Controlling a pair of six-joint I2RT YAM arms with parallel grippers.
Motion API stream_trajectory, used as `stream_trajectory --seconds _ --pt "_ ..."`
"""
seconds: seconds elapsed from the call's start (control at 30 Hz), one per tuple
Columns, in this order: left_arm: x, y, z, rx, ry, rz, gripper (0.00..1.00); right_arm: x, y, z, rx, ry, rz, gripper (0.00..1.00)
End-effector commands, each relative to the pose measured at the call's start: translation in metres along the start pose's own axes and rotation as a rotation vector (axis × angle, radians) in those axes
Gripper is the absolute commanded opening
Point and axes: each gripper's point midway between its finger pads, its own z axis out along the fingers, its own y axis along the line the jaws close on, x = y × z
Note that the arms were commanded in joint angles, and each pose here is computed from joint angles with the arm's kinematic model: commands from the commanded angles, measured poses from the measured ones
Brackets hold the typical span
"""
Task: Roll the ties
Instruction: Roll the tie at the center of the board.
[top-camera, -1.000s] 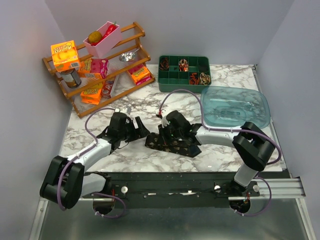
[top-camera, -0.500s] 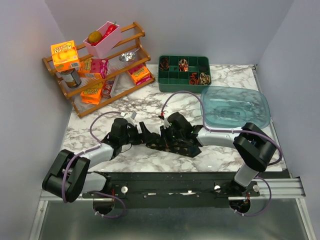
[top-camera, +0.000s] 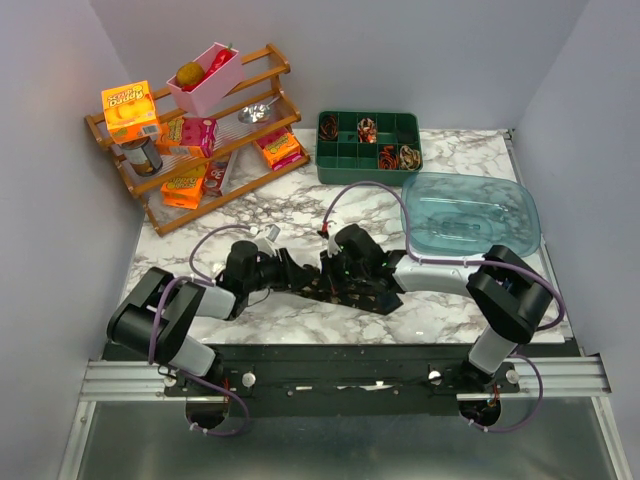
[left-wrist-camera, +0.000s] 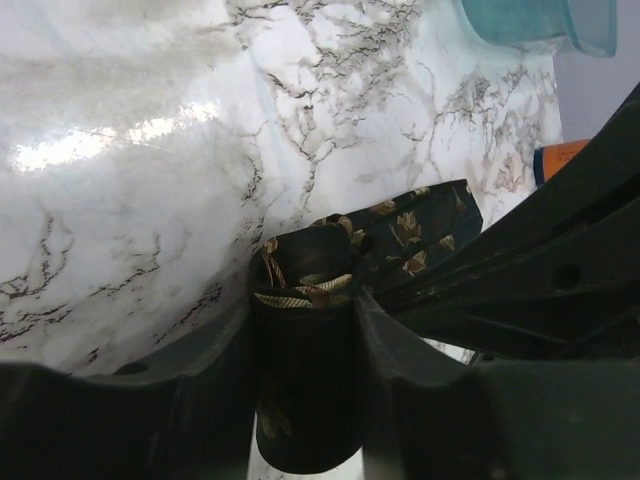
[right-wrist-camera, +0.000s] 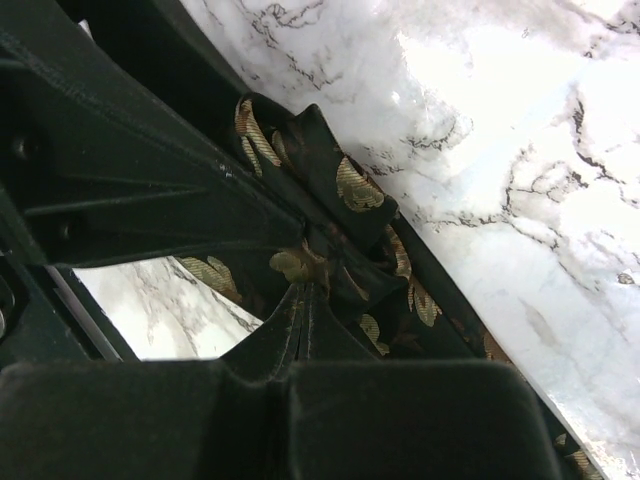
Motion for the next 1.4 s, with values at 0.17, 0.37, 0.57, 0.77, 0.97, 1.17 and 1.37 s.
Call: stream_trajectory --seconds 0.17,0.37,0.57,0.77,0.97,1.17,1.37 --pt "-0.036 -0.020 -0.001 0.030 -0.133 0.037 0.30 -0.006 -0.012 0.008 0.071 0.003 -0.032 0.01" --pt "-0.059 0.003 -0.010 -0.186 -0.167 0.089 0.30 -0.031 -0.012 0.009 0.092 -0.047 -0.053 0.01" --pt "-0.077 0.022 -0.028 -0.395 -0.150 0.161 0.30 -0.047 -0.008 0.017 0.080 -0.065 -0.051 0.01" --pt "-0.077 0.030 -0.041 -0.480 -0.138 0.172 0.31 -0.048 -0.003 0.034 0.047 -0.034 -0.039 0.01" --pt "-0.074 0.039 -0.043 -0.516 -0.107 0.206 0.34 -0.043 -0.008 0.052 0.055 -0.002 -0.024 0.01" --pt "-0.072 0.038 -0.040 -0.520 -0.083 0.230 0.35 -0.049 -0.001 0.059 0.022 0.002 -0.027 0.01" --pt "-0.074 0.038 -0.040 -0.585 -0.073 0.276 0.36 -0.048 0.007 0.070 -0.022 0.023 -0.013 0.01"
